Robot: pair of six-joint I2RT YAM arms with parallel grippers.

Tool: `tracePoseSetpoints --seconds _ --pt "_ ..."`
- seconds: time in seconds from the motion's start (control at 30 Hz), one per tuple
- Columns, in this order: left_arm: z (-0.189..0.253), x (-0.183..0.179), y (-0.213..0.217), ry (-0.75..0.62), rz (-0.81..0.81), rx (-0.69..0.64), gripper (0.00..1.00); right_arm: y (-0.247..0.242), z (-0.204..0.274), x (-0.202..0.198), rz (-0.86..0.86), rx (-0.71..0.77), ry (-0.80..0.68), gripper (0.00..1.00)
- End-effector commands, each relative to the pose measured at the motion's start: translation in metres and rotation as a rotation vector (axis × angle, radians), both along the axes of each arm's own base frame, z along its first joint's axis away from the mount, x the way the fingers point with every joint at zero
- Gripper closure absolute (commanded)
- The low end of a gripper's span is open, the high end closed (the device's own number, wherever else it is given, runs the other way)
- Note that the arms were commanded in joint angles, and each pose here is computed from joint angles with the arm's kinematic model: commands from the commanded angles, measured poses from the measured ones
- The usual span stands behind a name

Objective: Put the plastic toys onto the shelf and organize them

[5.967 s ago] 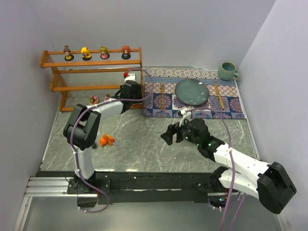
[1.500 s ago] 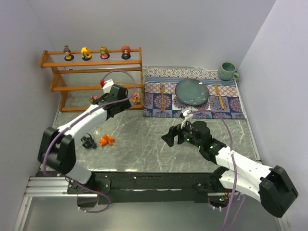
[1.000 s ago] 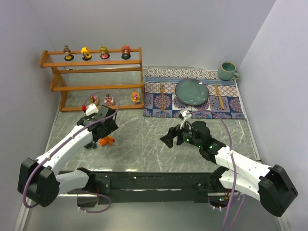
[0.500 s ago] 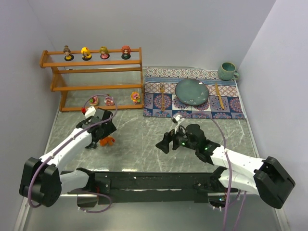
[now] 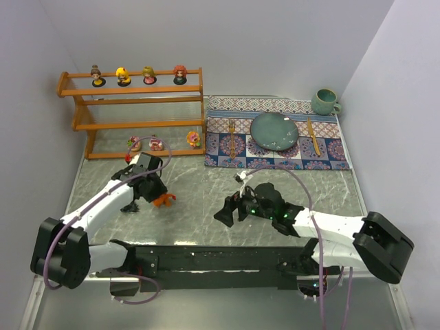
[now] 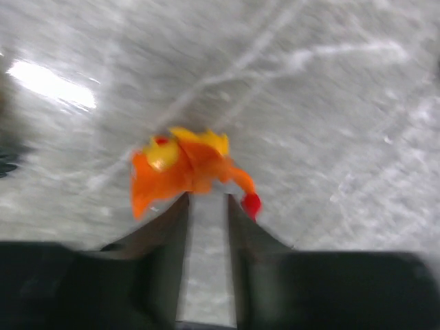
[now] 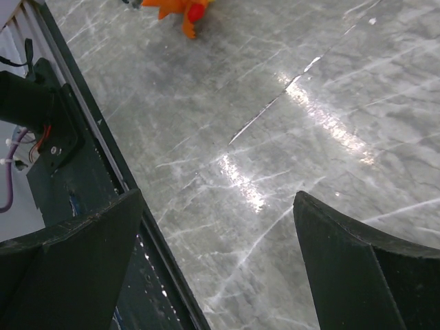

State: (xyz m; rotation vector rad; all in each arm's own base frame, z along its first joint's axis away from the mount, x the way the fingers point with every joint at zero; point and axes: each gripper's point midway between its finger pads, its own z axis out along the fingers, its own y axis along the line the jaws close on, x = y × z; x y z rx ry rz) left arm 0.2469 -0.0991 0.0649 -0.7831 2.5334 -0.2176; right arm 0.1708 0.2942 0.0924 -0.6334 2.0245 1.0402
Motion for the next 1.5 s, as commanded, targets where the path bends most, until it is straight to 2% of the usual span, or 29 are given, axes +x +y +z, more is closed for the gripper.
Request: tracePoseSetpoints --seconds 0.0,0.13,0.23,0.33,0.47,0.63,0.67,0.8,0.83,0.87,1.0,1.03,1.13,1.3,1.47 --pt "0.030 0.012 -0.035 -0.061 -0.036 -0.156 0.79 0.024 0.025 0.010 0.001 0.095 -0.043 0.03" --pt "0.029 0.013 -0.052 -0.051 -0.082 -0.172 0.90 0.035 0.028 0.011 0.023 0.114 -0.047 0.03" --pt "0.029 0.012 -0.060 -0.028 -0.103 -0.156 0.91 0.041 0.026 0.011 0.037 0.115 -0.049 0.03" --pt "0.042 0.016 -0.051 -0.046 -0.090 -0.097 0.83 0.048 0.026 0.010 0.060 0.117 -0.053 0.03" --pt "0.057 0.023 -0.030 -0.101 -0.077 -0.006 0.78 0.064 0.026 0.009 0.104 0.139 -0.051 0.03" --pt "0.071 0.030 -0.009 -0.149 -0.059 0.025 0.66 0.096 0.030 0.019 0.149 0.193 -0.046 0.04" --pt "0.075 0.032 -0.001 -0.160 -0.044 0.043 0.58 0.101 0.020 0.021 0.156 0.179 -0.027 0.04" --pt "0.095 0.033 0.013 -0.221 -0.037 0.075 0.40 0.133 0.027 0.036 0.186 0.230 -0.026 0.07" --pt "0.101 0.033 0.014 -0.244 -0.037 0.073 0.31 0.138 0.028 0.039 0.191 0.241 -0.030 0.09" --pt "0.104 0.032 0.016 -0.253 -0.042 0.081 0.29 0.143 0.015 0.041 0.194 0.223 -0.013 0.10" --pt "0.119 0.025 0.023 -0.313 -0.040 0.085 0.19 0.171 0.013 0.055 0.222 0.230 -0.013 0.13" --pt "0.119 0.024 0.023 -0.320 -0.041 0.083 0.12 0.175 0.011 0.057 0.226 0.231 -0.011 0.15" --pt "0.128 0.022 0.023 -0.375 -0.056 0.070 0.08 0.188 0.002 0.062 0.235 0.232 0.008 0.20" --pt "0.140 0.021 0.023 -0.442 -0.082 0.064 0.06 0.199 -0.019 0.068 0.241 0.201 0.039 0.27" --pt "0.142 0.022 0.018 -0.469 -0.120 0.058 0.04 0.202 -0.031 0.071 0.246 0.185 0.054 0.44"
